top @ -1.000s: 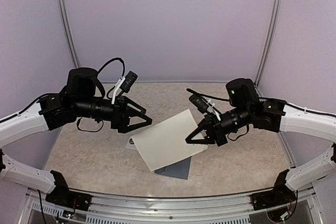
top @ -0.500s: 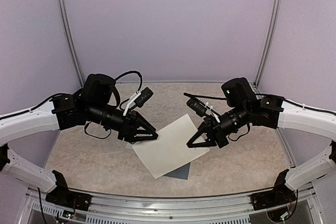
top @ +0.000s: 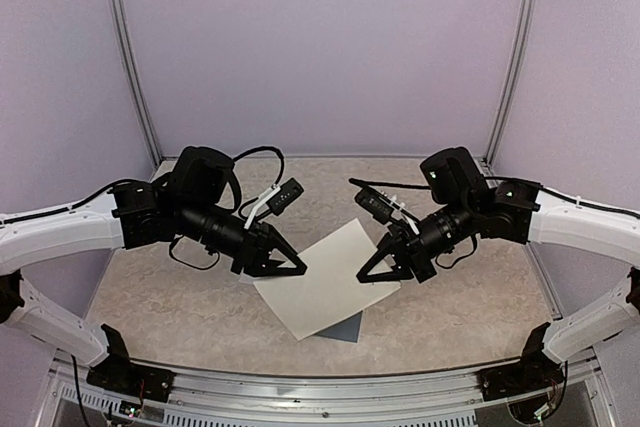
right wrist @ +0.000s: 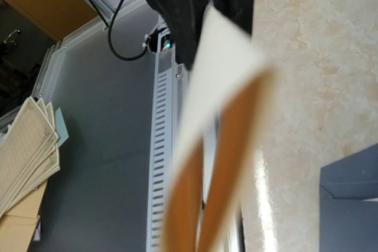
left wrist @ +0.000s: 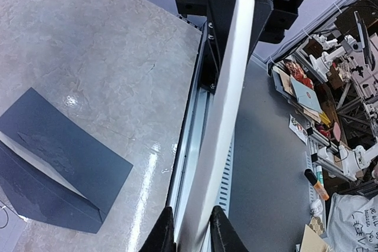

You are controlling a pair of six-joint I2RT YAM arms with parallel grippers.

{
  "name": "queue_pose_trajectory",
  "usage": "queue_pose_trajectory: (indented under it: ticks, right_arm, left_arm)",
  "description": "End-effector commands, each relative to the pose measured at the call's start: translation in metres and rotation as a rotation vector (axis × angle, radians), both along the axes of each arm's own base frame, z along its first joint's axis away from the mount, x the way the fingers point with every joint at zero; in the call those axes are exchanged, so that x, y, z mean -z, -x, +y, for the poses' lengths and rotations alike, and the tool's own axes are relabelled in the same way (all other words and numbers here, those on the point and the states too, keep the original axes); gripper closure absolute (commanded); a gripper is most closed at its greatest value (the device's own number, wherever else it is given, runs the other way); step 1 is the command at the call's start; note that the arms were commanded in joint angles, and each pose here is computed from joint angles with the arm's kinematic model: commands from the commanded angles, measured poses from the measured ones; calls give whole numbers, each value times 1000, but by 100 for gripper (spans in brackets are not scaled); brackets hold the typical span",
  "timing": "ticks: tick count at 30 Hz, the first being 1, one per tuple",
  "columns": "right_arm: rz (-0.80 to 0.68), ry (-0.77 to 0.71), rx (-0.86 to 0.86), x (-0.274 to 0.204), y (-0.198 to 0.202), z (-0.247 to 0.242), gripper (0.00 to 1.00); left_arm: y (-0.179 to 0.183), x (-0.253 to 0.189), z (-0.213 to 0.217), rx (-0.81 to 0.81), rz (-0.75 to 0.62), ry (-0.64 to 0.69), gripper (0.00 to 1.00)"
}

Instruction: Place the letter into the envelope and seal it

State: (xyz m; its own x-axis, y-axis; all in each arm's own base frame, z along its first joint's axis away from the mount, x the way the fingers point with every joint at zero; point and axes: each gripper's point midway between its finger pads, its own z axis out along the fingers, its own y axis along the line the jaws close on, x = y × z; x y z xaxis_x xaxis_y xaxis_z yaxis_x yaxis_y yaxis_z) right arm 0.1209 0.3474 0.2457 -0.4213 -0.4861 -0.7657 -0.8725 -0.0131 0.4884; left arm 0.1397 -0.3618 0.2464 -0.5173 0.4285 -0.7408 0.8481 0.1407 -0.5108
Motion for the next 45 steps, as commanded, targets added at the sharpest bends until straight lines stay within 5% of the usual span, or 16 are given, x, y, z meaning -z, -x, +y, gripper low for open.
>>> queue_pose_trajectory:
  ticks: [1,5,10,12,13,17,19,23,28,31,38,45]
  right_arm:
    - [-4,8,-14,-3,1,1,100]
    - [-4,11,-17,-2,1,2,100]
    - [-9,14,-14,-1,0,2,100]
    - [-14,21,1,-1,-3,2,100]
    - [-19,20,8,-2,-4,2,97]
    - [-53,-21,83,-13,-16,5,56]
    - [-89,-73,132,-25,-24,7,46]
    - [-143,-157,203,-46,-34,7,45]
    - [-154,-209,201,-55,-33,9,65]
    - [-147,-212,157,-54,-22,18,68]
    - [-101,-212,58,-44,7,38,45]
    - [-34,-200,-14,-16,27,66,32]
  left_arm:
    - [3,-14,-9,35,-7,45,80]
    - [4,-14,-11,42,0,51,80]
    - [4,-9,-11,44,12,49,100]
    - [4,-7,-11,42,13,45,100]
    - [4,-6,-10,37,13,42,100]
    - [2,-7,-10,16,5,57,100]
    - [1,-8,-9,3,4,67,100]
    - [-2,-7,-9,-16,3,61,100]
    - [-12,-4,-8,-75,-6,40,100]
    - [-22,-2,-8,-135,-14,28,100]
    - [-36,4,-5,-214,7,29,100]
    - [-46,1,-1,-239,38,55,100]
